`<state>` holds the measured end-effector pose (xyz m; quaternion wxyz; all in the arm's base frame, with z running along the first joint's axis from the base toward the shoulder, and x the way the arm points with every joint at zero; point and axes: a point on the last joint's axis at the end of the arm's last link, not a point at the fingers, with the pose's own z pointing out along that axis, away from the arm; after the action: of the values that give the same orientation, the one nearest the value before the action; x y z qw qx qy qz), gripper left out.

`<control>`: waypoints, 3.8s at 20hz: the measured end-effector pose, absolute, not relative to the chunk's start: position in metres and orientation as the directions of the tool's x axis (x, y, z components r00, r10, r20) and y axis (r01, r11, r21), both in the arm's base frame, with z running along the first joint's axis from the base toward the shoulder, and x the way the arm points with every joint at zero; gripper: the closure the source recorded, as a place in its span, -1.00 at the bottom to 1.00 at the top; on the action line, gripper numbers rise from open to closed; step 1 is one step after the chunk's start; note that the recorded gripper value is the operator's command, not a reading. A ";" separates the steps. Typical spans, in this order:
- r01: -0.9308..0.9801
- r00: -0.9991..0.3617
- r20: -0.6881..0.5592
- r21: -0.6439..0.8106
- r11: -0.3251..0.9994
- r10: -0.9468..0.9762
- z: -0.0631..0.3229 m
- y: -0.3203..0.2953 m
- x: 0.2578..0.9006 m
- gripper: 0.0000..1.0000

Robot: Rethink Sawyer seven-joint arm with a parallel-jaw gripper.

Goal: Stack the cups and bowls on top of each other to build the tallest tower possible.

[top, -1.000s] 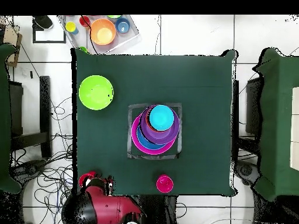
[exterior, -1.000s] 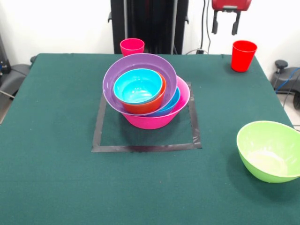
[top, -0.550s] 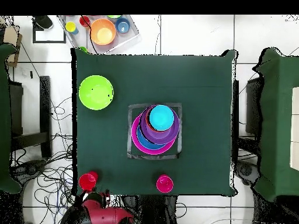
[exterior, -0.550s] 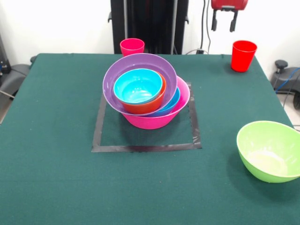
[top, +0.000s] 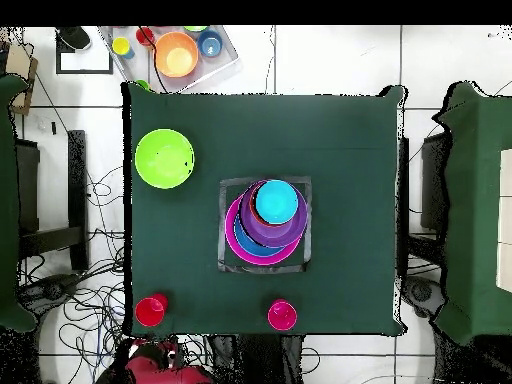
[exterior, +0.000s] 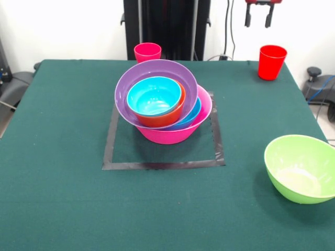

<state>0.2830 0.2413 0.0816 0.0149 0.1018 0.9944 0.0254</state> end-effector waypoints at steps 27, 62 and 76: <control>0.171 -0.983 0.070 0.004 0.985 0.171 0.012 0.253 0.229 -1.00; 0.263 -0.965 0.022 0.018 0.965 0.263 -0.001 0.285 0.314 -1.00; 0.263 -0.964 -0.025 0.043 0.964 0.264 0.024 0.298 0.334 -1.00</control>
<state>0.3344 0.2975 0.0237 0.0153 0.1330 0.9908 0.0195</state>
